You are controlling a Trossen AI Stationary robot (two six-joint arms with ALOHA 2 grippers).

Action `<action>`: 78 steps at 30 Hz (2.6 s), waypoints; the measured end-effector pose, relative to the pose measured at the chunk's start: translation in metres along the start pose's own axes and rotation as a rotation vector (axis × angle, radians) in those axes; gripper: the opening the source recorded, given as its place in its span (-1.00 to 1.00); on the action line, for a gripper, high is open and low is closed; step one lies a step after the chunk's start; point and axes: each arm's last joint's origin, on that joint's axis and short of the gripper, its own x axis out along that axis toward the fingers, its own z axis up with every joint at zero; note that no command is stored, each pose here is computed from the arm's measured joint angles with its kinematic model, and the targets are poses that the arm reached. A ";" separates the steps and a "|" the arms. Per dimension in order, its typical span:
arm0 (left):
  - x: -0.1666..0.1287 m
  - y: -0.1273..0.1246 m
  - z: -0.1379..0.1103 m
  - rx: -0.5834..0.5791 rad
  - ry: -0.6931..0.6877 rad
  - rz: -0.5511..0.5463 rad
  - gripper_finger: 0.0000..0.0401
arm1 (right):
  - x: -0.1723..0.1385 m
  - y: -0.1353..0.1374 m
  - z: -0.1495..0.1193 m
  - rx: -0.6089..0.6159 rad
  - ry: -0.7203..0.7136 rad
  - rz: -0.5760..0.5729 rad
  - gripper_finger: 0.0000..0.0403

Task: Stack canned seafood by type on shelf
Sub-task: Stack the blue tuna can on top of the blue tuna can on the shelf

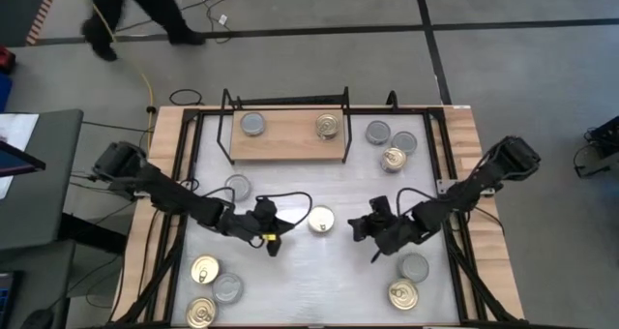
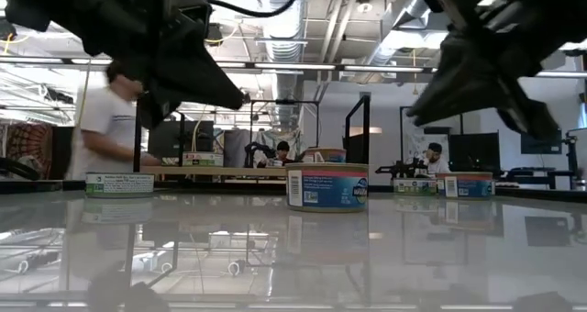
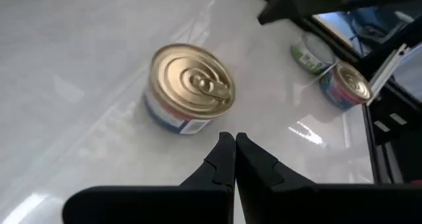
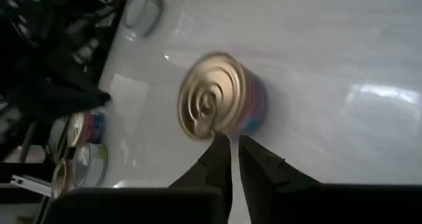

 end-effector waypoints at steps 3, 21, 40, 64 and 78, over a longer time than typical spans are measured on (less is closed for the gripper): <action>0.007 -0.001 -0.004 0.011 0.017 0.019 -1.00 | 0.004 0.002 0.006 -0.016 -0.019 0.008 -0.64; 0.023 -0.002 0.019 -0.133 0.046 -0.043 -0.91 | 0.005 0.008 0.008 -0.027 -0.020 0.061 -0.07; 0.027 0.009 0.029 -0.288 -0.063 0.057 0.56 | 0.013 0.005 0.015 -0.034 0.009 0.021 -0.03; 0.038 0.042 0.039 -0.486 0.096 0.134 0.54 | 0.077 0.007 0.009 -0.012 0.137 -0.073 -0.19; 0.060 0.048 0.022 -0.563 0.149 0.090 0.54 | 0.079 0.007 0.014 -0.020 0.144 -0.075 -0.47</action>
